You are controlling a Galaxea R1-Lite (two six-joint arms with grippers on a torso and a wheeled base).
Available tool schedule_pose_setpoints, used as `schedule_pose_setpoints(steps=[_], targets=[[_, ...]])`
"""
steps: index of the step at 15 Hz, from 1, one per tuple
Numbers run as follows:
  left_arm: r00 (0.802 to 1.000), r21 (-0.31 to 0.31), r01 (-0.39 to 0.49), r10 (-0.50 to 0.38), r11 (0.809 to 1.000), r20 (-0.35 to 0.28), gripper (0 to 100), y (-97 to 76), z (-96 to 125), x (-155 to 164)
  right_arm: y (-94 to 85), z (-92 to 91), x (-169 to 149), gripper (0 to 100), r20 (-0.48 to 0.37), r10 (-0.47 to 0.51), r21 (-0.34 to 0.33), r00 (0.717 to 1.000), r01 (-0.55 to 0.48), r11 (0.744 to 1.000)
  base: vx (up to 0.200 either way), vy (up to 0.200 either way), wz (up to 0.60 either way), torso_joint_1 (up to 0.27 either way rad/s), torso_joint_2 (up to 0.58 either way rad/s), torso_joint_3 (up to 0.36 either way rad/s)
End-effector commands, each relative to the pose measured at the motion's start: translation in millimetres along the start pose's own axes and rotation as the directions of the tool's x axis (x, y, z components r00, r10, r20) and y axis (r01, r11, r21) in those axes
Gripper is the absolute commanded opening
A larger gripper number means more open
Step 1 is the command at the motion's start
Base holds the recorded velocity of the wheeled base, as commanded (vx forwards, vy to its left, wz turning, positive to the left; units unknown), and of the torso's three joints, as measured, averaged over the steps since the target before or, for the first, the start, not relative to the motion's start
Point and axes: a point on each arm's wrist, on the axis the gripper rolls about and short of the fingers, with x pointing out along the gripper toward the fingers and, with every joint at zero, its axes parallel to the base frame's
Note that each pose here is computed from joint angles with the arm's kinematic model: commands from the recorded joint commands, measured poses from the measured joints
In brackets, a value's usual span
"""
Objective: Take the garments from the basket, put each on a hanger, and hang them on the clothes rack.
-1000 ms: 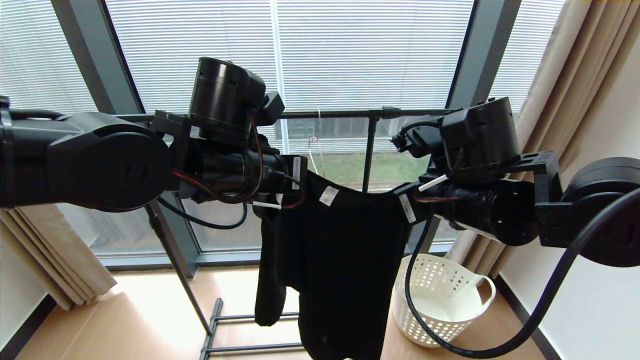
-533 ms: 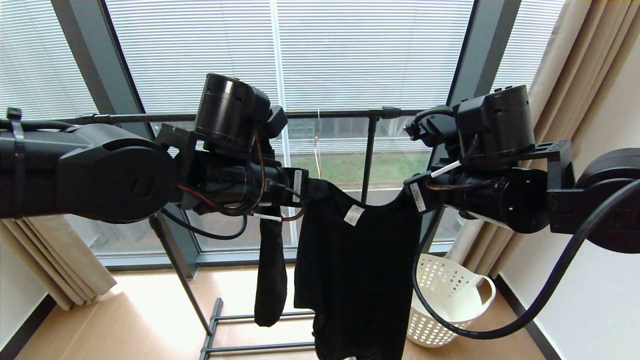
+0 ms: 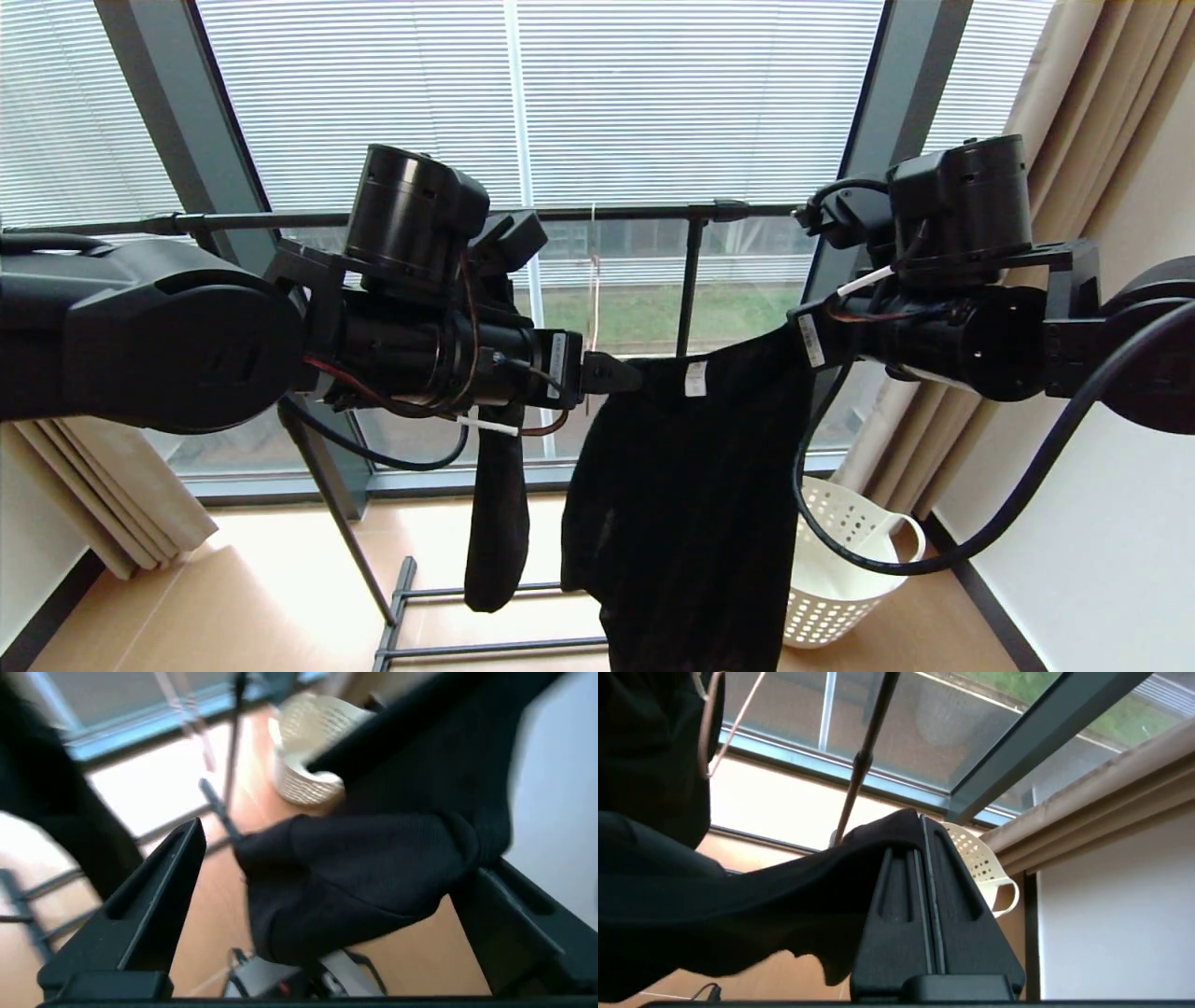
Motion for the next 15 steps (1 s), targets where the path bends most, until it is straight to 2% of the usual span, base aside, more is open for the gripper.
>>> schedule_pose_setpoints(steps=[1, 5, 7, 8, 10, 12, 15], targets=[[1.0, -0.01, 0.005, -0.005, 1.0, 0.005, 100, 2.5, 0, -7, -4.9, 1.2, 2, 0, 0.005, -0.013, 0.006, 1.0, 0.013, 1.0, 0.0, 0.0, 0.0, 0.0, 0.0, 0.0], [1.0, -0.021, -0.018, 0.018, 1.0, 0.01, 100, 6.6, 0, -6, -8.5, 1.4, 4, 0, 0.003, -0.024, 0.01, 1.0, 0.024, 1.0, 0.0, 0.0, 0.0, 0.0, 0.0, 0.0], [0.997, -0.022, -0.079, 0.079, 0.997, 0.009, 100, 11.7, 0, 6, -8.5, 1.2, 4, 0, 0.003, -0.024, 0.01, 1.0, 0.024, 1.0, 0.0, 0.0, 0.0, 0.0, 0.0, 0.0], [0.992, -0.021, -0.121, 0.122, 0.992, 0.035, 100, 16.4, 2, 14, -8.5, 1.2, 4, 0, 0.003, -0.024, 0.01, 1.0, 0.024, 1.0, 0.0, 0.0, 0.0, 0.0, 0.0, 0.0], [0.976, 0.012, -0.202, 0.2, 0.979, 0.082, 100, 28.9, 4, 34, -8.4, 0.8, 4, 0, 0.001, -0.026, 0.009, 1.0, 0.026, 1.0, 0.0, 0.0, 0.0, 0.0, 0.0, 0.0], [0.971, 0.028, -0.223, 0.22, 0.974, 0.097, 100, 35.7, 4, 42, -8.4, 0.8, 4, 0, 0.001, -0.026, 0.009, 1.0, 0.026, 1.0, 0.0, 0.0, 0.0, 0.0, 0.0, 0.0], [0.956, 0.08, -0.273, 0.262, 0.959, 0.131, 100, 58.7, 17, 52, -8.4, 0.3, 4, 0, 0.0, -0.026, 0.01, 1.0, 0.026, 1.0, 0.0, 0.0, 0.0, 0.0, 0.0, 0.0]])
